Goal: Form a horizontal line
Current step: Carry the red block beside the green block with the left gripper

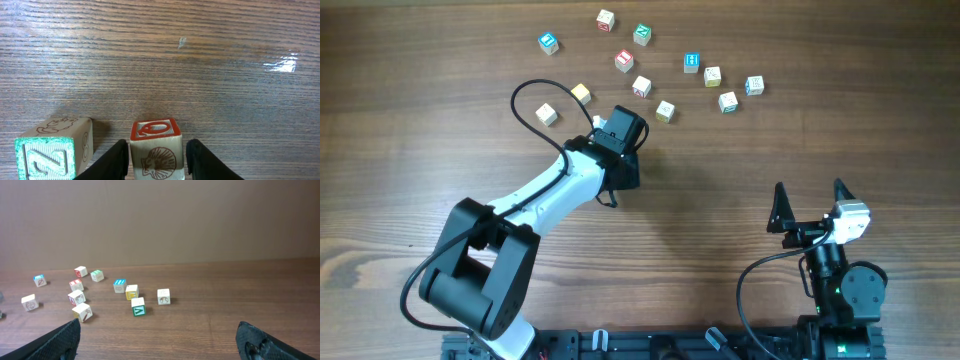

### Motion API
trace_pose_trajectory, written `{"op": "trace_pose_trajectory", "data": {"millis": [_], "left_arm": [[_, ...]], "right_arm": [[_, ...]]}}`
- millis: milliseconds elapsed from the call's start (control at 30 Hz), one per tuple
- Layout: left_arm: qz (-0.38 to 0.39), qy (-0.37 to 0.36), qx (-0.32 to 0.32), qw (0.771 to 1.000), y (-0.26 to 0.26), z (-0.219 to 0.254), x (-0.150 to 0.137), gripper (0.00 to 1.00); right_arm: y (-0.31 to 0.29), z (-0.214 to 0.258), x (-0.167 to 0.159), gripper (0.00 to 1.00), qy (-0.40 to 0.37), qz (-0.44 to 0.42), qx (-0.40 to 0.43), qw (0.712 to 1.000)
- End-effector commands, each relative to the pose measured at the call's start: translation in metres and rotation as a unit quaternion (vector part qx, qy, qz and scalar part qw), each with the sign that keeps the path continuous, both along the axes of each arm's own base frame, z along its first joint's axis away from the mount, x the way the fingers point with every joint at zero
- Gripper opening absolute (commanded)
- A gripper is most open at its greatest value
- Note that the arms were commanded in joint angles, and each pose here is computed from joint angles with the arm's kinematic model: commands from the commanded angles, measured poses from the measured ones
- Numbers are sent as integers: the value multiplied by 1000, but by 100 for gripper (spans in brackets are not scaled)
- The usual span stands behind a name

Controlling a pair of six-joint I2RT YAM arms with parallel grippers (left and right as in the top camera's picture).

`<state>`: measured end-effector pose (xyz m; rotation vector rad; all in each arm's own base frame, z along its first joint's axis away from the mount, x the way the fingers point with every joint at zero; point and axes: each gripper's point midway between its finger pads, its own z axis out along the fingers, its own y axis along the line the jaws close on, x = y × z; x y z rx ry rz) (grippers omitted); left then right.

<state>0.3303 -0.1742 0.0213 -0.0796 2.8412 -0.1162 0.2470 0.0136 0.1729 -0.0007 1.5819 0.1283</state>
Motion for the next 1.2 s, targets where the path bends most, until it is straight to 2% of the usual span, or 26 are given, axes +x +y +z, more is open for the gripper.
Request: {"op": "trace_pose_trajectory", "data": {"millis": [0, 100, 233, 433, 500, 533, 567, 600, 800, 967, 1167], "left_arm": [[4, -4, 8, 1000, 3, -1, -1, 42], [4, -10, 6, 1000, 2, 0, 2, 43], [18, -50, 38, 998, 13, 6, 17, 43], [-14, -98, 25, 995, 0, 16, 38, 42], [-19, -101, 10, 995, -6, 17, 40, 33], [-27, -94, -8, 995, -12, 17, 37, 15], [-31, -89, -17, 995, -16, 16, 36, 6], [-35, -85, -25, 995, -19, 16, 34, 4], [-75, -28, -111, 991, -49, 14, 11, 4], [-65, 6, -80, 995, -35, 5, -4, 4], [-64, 25, -70, 995, -32, -9, -8, 4]], "right_arm": [[3, 3, -1, 100, -7, 9, -5, 1000], [3, 3, -1, 100, -7, 9, -5, 1000], [3, 3, -1, 100, -7, 9, -5, 1000], [3, 3, -1, 100, -7, 9, -5, 1000], [3, 3, -1, 100, -7, 9, -5, 1000], [3, 3, -1, 100, -7, 9, -5, 1000], [3, 3, -1, 100, -7, 9, -5, 1000], [3, 3, -1, 100, -7, 9, -5, 1000], [3, 3, -1, 100, -7, 9, -5, 1000], [3, 3, -1, 100, -7, 9, -5, 1000], [3, 3, -1, 100, -7, 9, -5, 1000]]}}
